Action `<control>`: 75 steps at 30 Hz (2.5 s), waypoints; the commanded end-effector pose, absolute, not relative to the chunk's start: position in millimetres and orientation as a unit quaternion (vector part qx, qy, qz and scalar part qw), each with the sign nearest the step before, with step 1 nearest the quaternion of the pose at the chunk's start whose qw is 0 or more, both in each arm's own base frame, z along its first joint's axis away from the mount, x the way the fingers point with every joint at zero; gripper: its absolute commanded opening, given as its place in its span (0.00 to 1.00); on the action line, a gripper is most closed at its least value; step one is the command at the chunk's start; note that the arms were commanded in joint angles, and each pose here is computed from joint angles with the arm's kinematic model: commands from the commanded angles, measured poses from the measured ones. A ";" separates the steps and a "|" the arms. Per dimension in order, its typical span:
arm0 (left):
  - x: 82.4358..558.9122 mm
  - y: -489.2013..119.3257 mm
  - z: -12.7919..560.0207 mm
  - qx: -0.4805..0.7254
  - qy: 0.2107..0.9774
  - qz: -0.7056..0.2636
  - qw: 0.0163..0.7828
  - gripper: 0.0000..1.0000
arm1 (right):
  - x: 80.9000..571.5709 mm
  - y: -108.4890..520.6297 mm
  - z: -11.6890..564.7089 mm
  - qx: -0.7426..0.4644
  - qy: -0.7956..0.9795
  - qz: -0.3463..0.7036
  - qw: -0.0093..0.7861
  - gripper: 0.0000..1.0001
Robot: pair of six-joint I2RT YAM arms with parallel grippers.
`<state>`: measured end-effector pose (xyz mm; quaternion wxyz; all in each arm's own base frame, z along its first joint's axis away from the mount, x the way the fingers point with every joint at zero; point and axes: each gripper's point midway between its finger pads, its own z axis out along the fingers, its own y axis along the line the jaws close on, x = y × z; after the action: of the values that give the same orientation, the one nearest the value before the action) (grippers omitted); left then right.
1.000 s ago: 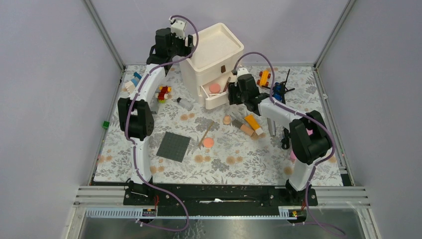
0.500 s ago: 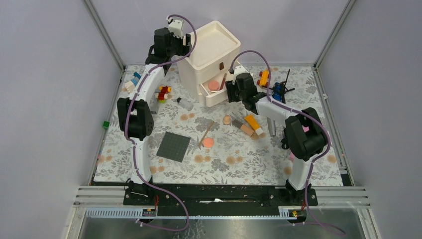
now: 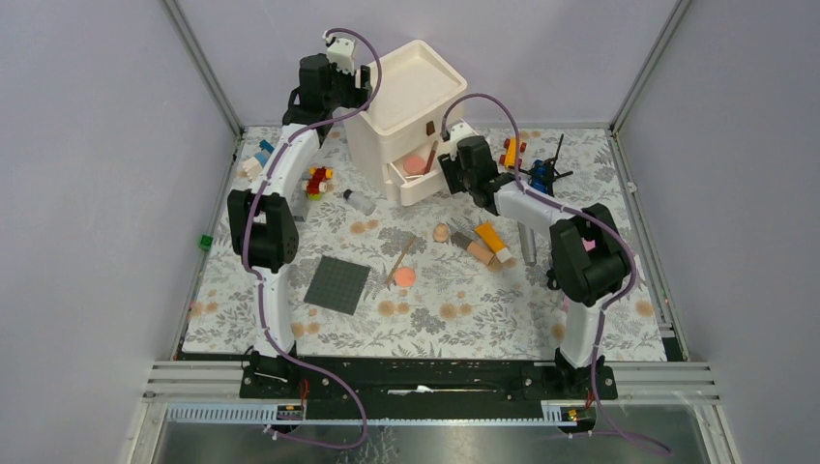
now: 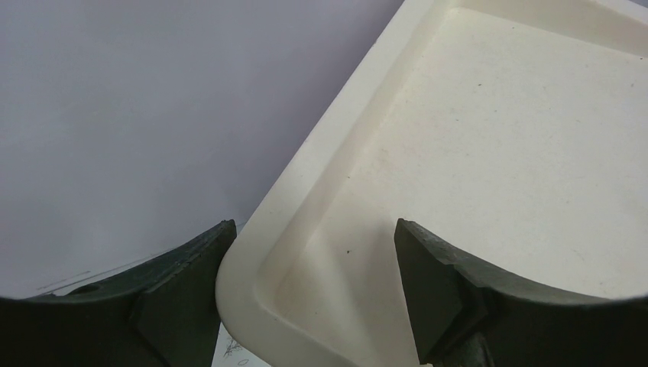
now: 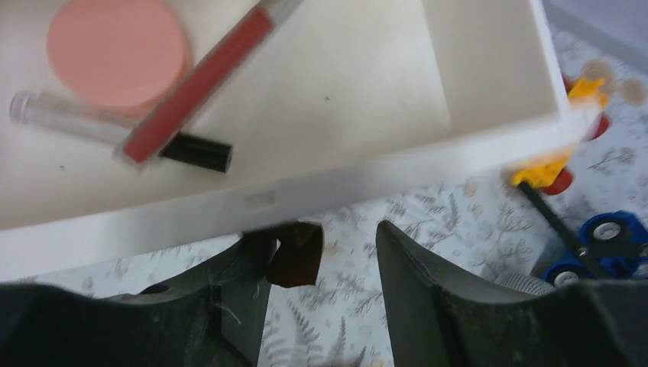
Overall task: Organize the makeup
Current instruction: Close the drawer in the storage box, then move the storage box to the corner of the board.
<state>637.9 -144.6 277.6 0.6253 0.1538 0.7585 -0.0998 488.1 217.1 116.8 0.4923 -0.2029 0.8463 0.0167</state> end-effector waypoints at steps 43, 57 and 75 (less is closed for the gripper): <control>592.0 -201.0 208.0 0.306 0.768 -0.229 0.514 0.74 | 510.3 182.9 272.6 -0.043 0.659 0.109 0.743 0.69; 567.8 -211.1 194.5 0.374 0.757 -0.238 0.480 0.54 | 492.3 178.5 261.1 -0.040 0.682 0.124 0.720 0.68; 548.9 -219.9 190.9 0.362 0.768 -0.274 0.452 0.52 | 471.8 207.9 247.1 -0.071 0.667 0.220 0.708 0.67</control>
<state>598.3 -195.7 279.1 0.5842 0.3033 0.7203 -0.2188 478.9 202.0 222.9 0.6846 -0.0679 0.7019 0.1845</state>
